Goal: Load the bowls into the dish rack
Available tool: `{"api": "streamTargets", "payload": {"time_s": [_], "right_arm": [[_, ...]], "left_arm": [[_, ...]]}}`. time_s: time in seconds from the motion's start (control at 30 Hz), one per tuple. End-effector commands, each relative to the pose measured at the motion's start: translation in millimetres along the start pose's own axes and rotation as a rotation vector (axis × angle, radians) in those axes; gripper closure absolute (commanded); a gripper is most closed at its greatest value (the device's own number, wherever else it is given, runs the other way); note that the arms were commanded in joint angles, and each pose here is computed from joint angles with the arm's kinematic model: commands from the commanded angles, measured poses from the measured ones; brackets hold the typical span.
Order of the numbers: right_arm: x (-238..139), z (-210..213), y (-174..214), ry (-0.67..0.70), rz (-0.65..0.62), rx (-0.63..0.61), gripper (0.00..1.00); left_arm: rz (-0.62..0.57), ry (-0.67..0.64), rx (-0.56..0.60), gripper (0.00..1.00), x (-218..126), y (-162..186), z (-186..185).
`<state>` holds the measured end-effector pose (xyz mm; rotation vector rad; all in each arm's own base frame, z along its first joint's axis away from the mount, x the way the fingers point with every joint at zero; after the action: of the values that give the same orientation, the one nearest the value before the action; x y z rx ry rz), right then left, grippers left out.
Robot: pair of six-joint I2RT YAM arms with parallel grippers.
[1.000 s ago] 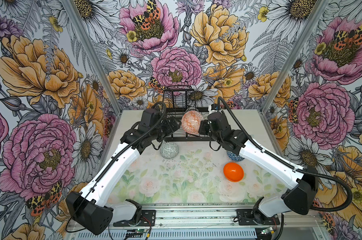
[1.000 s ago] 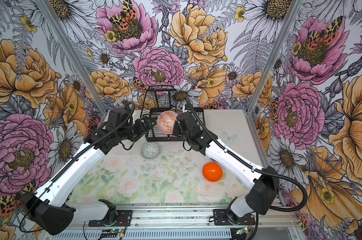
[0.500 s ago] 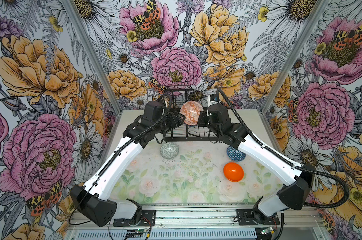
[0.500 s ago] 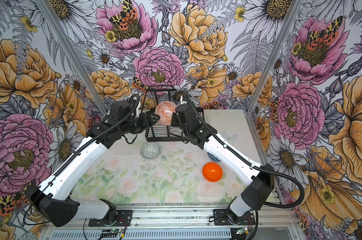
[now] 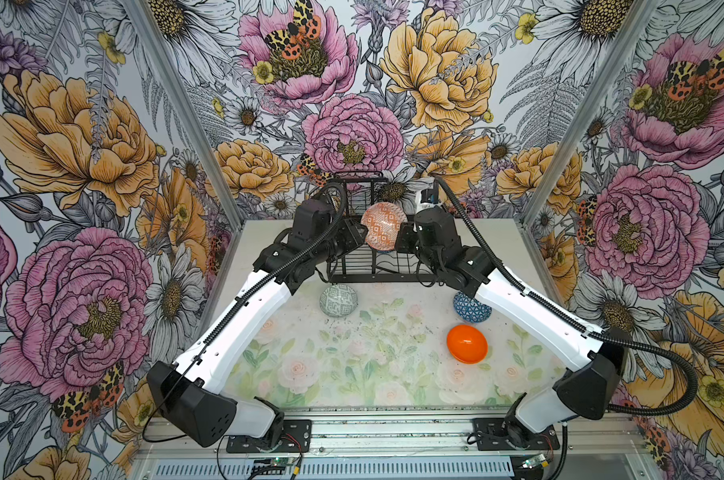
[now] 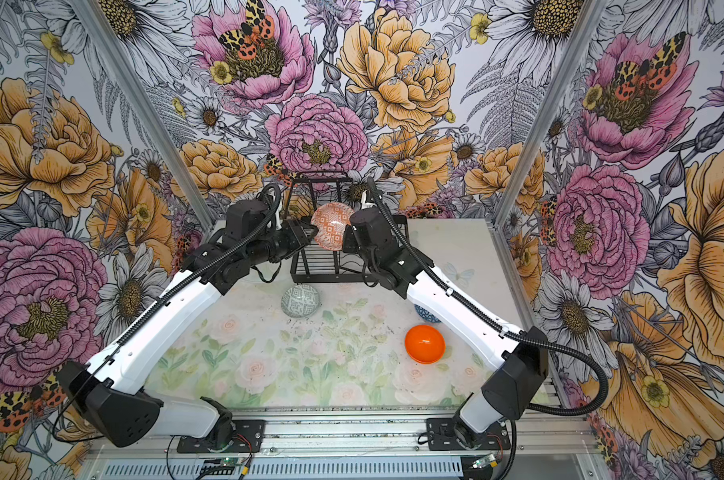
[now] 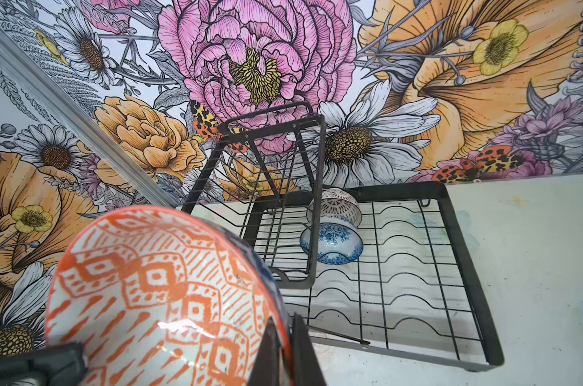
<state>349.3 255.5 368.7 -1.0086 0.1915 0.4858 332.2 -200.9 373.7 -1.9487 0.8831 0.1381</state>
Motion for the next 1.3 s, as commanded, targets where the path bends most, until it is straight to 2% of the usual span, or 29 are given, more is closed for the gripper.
{"api": "streamTargets", "payload": {"time_s": [0.0,0.1,0.27,0.63,0.73,1.03,1.17,1.27], "right_arm": [[-6.4,13.3,-14.4,-0.045,-0.054,0.041,1.00],[-6.4,14.3,-12.8,-0.052,-0.046,0.037,1.00],[-3.0,10.9,-7.9,-0.043,-0.034,0.033,1.00],[6.6,14.3,0.7,-0.058,0.005,0.052,0.98],[7.1,13.7,0.9,-0.058,0.007,0.052,0.90],[6.0,9.4,-7.4,-0.058,-0.004,0.088,0.65],[2.3,6.9,-13.5,-0.066,-0.008,0.126,0.49],[-2.6,5.5,-19.7,-0.077,-0.014,0.168,0.30]], "left_arm": [[-0.025,-0.012,-0.009,0.56,11.4,-2.6,-2.4],[-0.018,-0.023,-0.022,0.58,18.7,-1.3,-2.6],[-0.027,-0.036,-0.021,0.73,25.2,-4.3,-4.4],[-0.044,-0.056,-0.047,0.97,32.3,-2.6,1.8],[-0.054,-0.060,-0.051,1.00,32.1,-3.8,2.6],[-0.099,-0.089,-0.048,1.00,26.6,-8.5,9.6],[-0.130,-0.115,-0.035,1.00,22.6,-11.8,12.7],[-0.167,-0.144,-0.022,1.00,17.4,-16.5,16.0]]}}
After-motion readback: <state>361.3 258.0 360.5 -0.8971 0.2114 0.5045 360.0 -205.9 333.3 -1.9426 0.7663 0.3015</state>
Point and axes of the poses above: each gripper's point midway between its finger pads, its own x axis out along the fingers, its own z axis along the line the jaws close on, y = z × x, the point moved 5 cm from there along -x, back along the fingers, and after that the axes turned 15 degrees about x, right-handed, at the moved point
